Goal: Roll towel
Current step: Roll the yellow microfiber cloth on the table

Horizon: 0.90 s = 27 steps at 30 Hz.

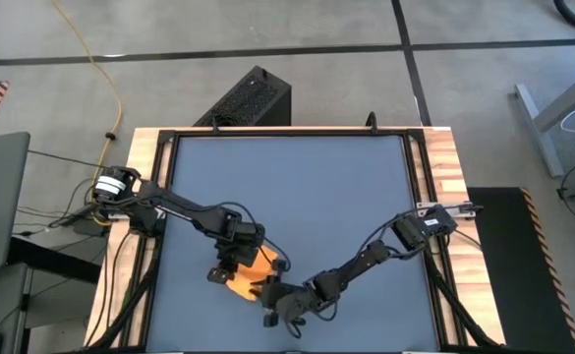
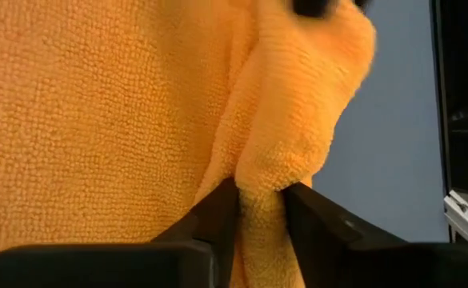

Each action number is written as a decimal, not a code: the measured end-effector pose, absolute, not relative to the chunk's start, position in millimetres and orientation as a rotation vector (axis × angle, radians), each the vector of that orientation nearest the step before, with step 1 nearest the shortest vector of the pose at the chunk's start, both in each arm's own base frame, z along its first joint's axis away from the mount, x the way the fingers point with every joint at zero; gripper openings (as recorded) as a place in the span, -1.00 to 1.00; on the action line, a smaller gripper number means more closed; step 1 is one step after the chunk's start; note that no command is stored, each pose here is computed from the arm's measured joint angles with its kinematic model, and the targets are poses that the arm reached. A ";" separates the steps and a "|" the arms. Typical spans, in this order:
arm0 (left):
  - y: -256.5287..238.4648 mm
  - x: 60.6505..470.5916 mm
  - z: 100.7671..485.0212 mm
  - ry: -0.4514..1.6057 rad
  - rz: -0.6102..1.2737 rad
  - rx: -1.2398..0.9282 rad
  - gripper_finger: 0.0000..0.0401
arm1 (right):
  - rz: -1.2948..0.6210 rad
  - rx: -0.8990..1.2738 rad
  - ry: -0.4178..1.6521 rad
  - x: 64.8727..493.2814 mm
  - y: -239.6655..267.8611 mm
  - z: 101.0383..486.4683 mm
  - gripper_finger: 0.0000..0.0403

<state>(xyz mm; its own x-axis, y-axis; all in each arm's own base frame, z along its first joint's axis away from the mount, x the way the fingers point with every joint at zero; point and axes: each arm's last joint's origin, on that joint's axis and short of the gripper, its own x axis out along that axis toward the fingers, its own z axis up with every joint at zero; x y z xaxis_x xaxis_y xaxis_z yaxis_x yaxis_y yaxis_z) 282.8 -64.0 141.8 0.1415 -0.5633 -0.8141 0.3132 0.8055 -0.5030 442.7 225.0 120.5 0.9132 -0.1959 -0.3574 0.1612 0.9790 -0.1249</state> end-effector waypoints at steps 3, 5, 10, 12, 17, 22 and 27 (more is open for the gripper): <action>-60.2 282.7 144.5 1.300 -0.648 -0.219 -0.43 | -0.229 -0.039 0.406 441.2 222.2 116.6 -0.58; -56.9 282.0 146.0 1.319 -0.652 -0.211 -0.40 | -0.236 0.001 0.416 441.1 220.9 115.2 -0.72; -53.9 278.3 150.3 1.337 -0.670 -0.188 -0.39 | -0.231 0.127 0.433 441.8 218.7 113.3 -0.93; -53.6 275.8 153.3 1.334 -0.689 -0.165 -0.39 | -0.247 0.177 0.434 441.6 218.0 112.6 -0.90; -52.5 270.2 174.8 1.236 -0.708 -0.106 -0.38 | -0.289 0.264 0.457 441.1 213.7 109.3 -0.91; -48.5 259.7 195.7 1.192 -0.630 -0.022 -0.38 | -0.323 0.348 0.465 440.4 211.6 107.3 -0.93; -41.0 239.4 191.6 1.227 -0.509 0.064 -0.39 | -0.345 0.391 0.474 439.3 210.8 105.8 -0.93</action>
<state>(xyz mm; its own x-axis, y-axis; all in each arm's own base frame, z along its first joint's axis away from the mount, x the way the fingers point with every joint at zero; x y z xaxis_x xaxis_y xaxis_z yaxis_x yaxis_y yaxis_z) 239.4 -41.0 191.6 0.2401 -0.3377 -0.9101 0.4049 0.8869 -0.2223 439.3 210.8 105.8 0.8351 -0.2281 -0.5006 0.4061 0.8695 0.2813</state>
